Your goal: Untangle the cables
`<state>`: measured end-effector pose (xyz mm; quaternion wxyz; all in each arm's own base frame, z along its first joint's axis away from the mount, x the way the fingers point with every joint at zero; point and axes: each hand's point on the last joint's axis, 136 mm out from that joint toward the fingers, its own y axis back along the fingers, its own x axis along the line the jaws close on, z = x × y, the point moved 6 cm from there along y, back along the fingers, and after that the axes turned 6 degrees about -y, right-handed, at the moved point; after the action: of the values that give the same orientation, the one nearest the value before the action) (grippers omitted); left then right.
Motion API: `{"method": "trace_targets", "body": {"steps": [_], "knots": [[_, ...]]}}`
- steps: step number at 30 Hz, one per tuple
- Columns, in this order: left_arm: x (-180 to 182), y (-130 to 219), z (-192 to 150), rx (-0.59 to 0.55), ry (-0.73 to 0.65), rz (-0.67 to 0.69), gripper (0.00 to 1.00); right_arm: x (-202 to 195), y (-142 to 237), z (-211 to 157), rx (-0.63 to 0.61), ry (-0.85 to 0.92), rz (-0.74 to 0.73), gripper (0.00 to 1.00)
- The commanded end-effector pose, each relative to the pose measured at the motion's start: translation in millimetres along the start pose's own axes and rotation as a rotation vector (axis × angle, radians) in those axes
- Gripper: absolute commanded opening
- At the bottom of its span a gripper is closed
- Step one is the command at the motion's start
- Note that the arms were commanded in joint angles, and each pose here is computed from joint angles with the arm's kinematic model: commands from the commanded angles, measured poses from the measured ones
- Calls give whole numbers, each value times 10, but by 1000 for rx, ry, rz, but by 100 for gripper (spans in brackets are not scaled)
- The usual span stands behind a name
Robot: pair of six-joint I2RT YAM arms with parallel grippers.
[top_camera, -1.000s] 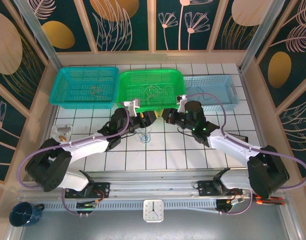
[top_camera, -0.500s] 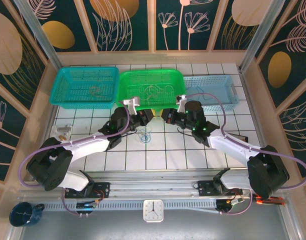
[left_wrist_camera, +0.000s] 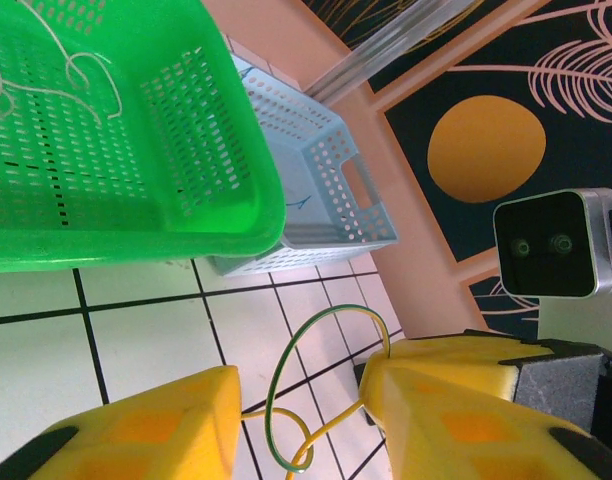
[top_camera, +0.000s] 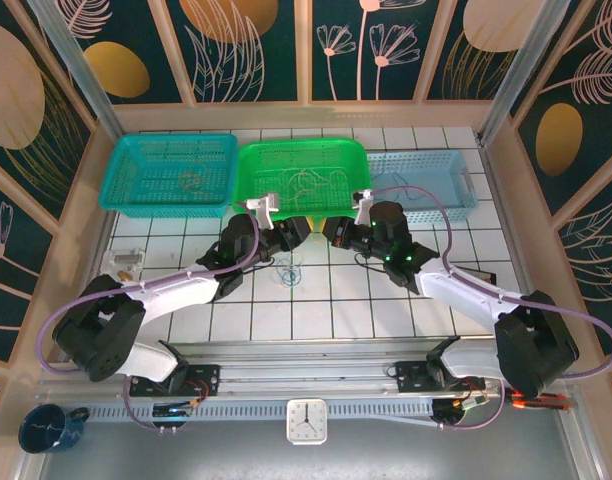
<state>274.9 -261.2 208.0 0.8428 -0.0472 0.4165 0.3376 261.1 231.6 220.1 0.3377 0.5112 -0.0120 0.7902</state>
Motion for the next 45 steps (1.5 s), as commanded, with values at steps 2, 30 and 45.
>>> {"method": "trace_targets", "body": {"steps": [2,30,45], "knots": [[-66,2,37,-32,-8,-36,42,149,68,123,-54,34,51,0],[-28,-6,-20,-28,-3,-28,34,134,91,121,-66,38,39,0],[-34,49,-125,-26,-3,-17,43,88,83,116,-69,32,25,0]]}}
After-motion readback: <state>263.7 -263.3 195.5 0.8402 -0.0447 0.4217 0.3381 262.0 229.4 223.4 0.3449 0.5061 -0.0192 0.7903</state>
